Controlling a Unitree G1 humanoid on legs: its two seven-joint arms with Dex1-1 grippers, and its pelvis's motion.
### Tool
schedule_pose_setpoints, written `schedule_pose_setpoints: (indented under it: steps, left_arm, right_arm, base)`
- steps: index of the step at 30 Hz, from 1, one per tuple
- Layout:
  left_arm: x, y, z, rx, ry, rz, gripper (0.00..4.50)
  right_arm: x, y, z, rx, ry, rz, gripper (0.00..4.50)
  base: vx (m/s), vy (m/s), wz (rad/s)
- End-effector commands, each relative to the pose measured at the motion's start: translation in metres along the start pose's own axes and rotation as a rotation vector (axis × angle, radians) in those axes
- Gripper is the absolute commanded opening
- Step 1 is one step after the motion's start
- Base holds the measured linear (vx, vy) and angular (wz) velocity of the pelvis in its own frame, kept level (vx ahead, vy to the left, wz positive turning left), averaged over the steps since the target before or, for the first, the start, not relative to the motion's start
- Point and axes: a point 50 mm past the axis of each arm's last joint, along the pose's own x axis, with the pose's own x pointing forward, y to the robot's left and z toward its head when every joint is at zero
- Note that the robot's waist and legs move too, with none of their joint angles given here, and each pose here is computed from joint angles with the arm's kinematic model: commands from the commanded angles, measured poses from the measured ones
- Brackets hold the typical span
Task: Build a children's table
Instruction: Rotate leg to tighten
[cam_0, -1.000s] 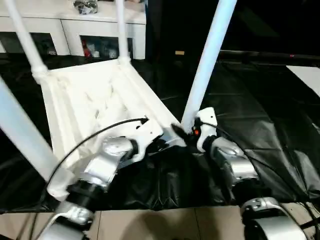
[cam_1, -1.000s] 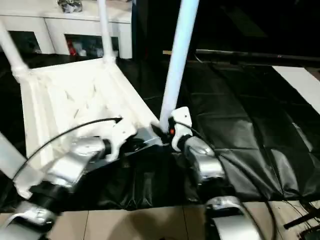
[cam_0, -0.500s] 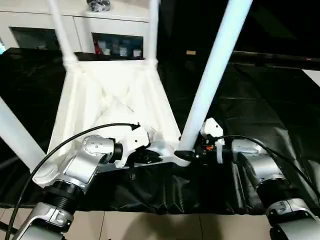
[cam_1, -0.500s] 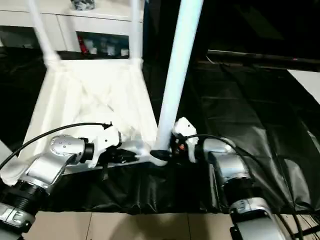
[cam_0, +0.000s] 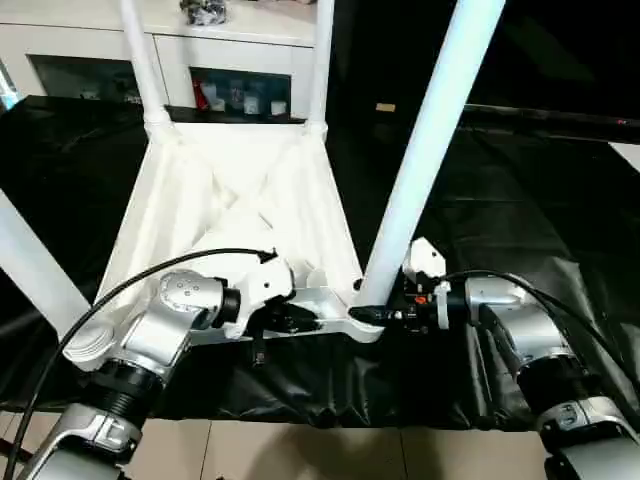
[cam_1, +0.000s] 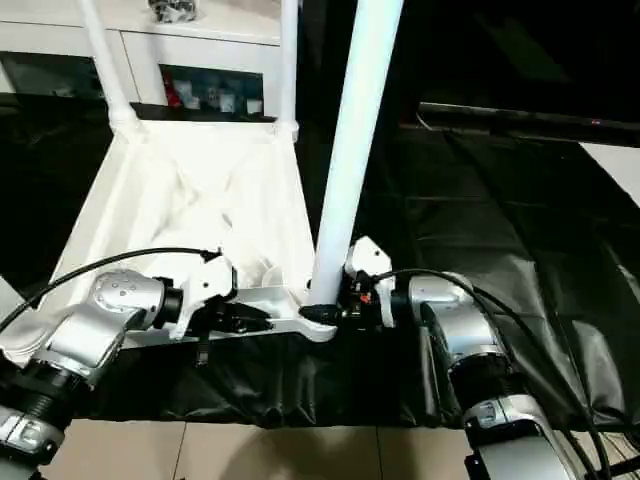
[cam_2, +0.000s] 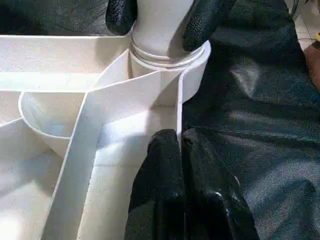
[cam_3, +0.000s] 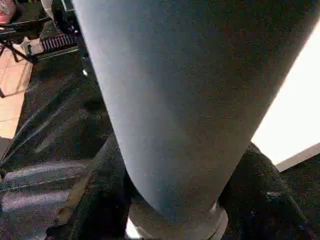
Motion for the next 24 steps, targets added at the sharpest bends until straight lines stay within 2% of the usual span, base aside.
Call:
schedule_pose_setpoints:
  steps: [1,3,5,6,7,8,14,17,18,20,24]
  left_arm:
    - [0.014,0.011,0.022,0.044,-0.037,0.106,0.00]
    - [0.017,0.013,0.024,0.040,-0.038,0.139,0.00]
    - [0.027,0.015,0.033,0.027,-0.051,0.211,0.00]
    - [0.027,0.015,0.033,0.027,-0.051,0.211,0.00]
    - [0.035,0.017,0.041,0.011,-0.066,0.266,0.00]
    - [0.035,0.017,0.041,0.011,-0.066,0.266,0.00]
    - [0.058,0.016,0.061,-0.038,-0.127,0.378,0.00]
    - [0.063,0.013,0.062,-0.025,-0.127,0.374,0.00]
    - [0.064,0.012,0.062,-0.014,-0.120,0.370,0.00]
    - [0.064,0.012,0.060,0.000,-0.115,0.363,0.00]
    - [0.059,0.014,0.053,0.014,-0.093,0.363,0.00]
  right_arm:
    - [0.026,0.019,-0.017,0.072,0.032,0.084,2.04]
    - [0.030,0.017,-0.018,0.085,0.018,0.019,2.02]
    - [0.043,0.010,-0.021,0.134,-0.008,-0.181,2.01]
    - [0.043,0.010,-0.021,0.134,-0.008,-0.181,2.00]
    - [0.054,0.005,-0.021,0.184,-0.031,-0.322,2.00]
    - [0.054,0.005,-0.021,0.184,-0.031,-0.322,1.99]
    - [0.087,-0.007,-0.006,0.375,-0.114,-0.640,1.99]
    - [0.093,-0.007,-0.001,0.350,-0.106,-0.669,1.99]
    - [0.095,-0.006,0.001,0.341,-0.121,-0.653,2.34]
    - [0.094,-0.006,0.003,0.332,-0.140,-0.639,2.69]
    - [0.087,-0.008,0.001,0.333,-0.169,-0.625,2.77]
  base:
    - [0.000,0.000,0.00]
    - [0.000,0.000,0.00]
    - [0.000,0.000,0.00]
    - [0.000,0.000,0.00]
    - [0.000,0.000,0.00]
    - [-0.054,0.017,-0.13]
    - [0.000,0.000,0.00]
    - [0.000,0.000,0.00]
    - [0.000,0.000,0.00]
    - [0.000,0.000,0.00]
    - [0.000,0.000,0.00]
